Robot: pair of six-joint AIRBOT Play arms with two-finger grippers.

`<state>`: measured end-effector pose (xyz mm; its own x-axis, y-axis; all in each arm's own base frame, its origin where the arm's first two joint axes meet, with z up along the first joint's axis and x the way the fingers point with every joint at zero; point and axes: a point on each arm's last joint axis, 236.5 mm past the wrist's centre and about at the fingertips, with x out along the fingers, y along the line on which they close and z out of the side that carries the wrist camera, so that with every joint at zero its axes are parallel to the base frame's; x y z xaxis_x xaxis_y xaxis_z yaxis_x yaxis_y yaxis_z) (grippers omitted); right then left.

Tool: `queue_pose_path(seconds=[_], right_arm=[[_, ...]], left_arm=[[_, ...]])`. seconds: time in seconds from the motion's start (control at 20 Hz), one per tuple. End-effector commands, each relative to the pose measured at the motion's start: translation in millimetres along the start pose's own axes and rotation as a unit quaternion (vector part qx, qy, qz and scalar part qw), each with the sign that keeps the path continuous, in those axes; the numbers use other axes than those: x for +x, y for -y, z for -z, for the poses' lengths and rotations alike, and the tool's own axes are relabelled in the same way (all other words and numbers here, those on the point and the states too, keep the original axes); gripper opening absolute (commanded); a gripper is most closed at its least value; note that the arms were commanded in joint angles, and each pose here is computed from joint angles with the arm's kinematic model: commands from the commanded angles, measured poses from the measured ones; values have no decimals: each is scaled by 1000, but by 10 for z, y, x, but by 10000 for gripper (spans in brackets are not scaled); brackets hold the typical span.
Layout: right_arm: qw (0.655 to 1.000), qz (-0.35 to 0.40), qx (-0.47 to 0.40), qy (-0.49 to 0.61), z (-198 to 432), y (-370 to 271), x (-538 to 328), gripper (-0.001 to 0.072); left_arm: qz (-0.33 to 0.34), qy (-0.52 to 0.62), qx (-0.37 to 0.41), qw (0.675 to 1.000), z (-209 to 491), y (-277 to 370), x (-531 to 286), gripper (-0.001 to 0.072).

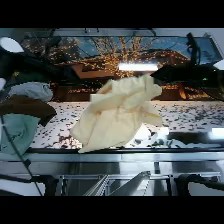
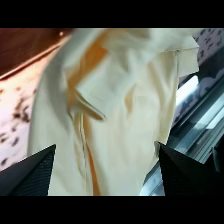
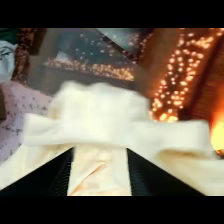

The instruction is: Fold the shirts.

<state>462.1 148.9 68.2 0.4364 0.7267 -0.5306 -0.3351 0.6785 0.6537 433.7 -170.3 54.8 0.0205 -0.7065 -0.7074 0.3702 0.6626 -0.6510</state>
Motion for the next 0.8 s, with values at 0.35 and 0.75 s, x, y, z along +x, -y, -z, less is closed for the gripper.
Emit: queue_pose_path(seconds=[0.35, 0.75], right_arm=[[977, 124, 38, -167, 799, 1215, -402, 440], [982, 127, -48, -128, 696, 1208, 395, 449]], left_arm=[[5, -93, -144, 985, 684, -562, -18, 720], [-56, -155, -241, 956, 2219, -664, 323, 720]])
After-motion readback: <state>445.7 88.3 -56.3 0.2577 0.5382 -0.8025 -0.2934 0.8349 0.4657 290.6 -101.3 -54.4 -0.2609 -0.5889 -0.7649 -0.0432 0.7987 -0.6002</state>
